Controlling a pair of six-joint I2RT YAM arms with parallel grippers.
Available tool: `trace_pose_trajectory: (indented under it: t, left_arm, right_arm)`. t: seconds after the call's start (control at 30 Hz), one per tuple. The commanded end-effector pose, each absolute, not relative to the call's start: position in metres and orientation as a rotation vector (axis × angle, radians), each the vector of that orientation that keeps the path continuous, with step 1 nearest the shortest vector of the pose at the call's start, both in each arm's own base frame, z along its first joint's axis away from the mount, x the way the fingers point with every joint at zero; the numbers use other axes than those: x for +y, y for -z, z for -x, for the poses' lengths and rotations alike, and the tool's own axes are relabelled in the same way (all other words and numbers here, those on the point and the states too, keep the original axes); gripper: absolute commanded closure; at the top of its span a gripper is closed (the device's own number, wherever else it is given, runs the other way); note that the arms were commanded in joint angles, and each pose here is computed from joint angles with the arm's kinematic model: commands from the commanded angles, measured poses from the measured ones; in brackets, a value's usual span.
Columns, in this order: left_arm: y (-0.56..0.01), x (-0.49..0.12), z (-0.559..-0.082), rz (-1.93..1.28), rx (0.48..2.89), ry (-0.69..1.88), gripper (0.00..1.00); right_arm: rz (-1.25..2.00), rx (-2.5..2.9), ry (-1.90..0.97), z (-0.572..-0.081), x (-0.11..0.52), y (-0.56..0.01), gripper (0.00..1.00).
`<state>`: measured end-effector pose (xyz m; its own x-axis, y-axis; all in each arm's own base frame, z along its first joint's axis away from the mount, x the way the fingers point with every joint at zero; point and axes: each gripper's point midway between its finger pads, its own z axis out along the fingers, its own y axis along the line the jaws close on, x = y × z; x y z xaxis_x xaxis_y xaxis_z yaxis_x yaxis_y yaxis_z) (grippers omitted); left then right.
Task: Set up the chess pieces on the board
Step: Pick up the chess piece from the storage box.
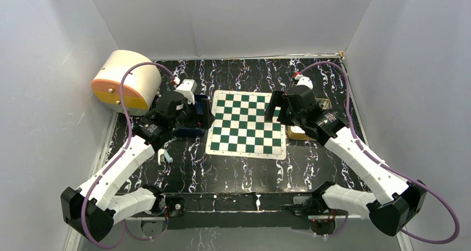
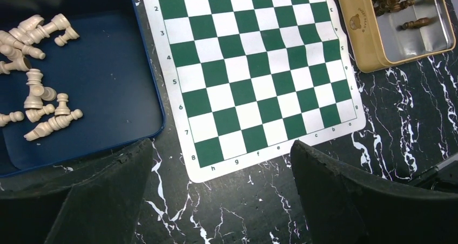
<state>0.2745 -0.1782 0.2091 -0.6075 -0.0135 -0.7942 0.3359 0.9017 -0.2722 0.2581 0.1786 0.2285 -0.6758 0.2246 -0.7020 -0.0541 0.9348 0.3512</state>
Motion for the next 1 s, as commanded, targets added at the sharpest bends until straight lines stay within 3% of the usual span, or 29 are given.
trace_pose_trajectory:
  t: [0.0, 0.33, 0.73, 0.83, 0.97]
  left_arm:
    - [-0.224, -0.172, -0.280, -0.195, 2.122, 0.483, 0.05]
    - [-0.211, -0.172, -0.276, -0.275, 2.131, 0.467, 0.05]
    - [-0.177, -0.151, -0.271, -0.284, 2.152, 0.346, 0.05]
    - [-0.169, -0.148, -0.269, -0.281, 2.145, 0.339, 0.05]
    - [-0.167, -0.147, -0.269, -0.290, 2.138, 0.327, 0.06]
  right_arm:
    - [-0.157, 2.208, -0.421, -0.266, 0.172, -0.246, 0.01]
    - [-0.127, 2.196, -0.390, -0.270, 0.170, -0.239, 0.01]
    - [-0.081, 2.276, -0.008, -0.302, 0.122, -0.189, 0.02]
    - [-0.125, 2.302, 0.017, -0.318, 0.102, -0.180, 0.12]
    - [-0.193, 2.305, -0.007, -0.338, 0.081, -0.171, 0.36]
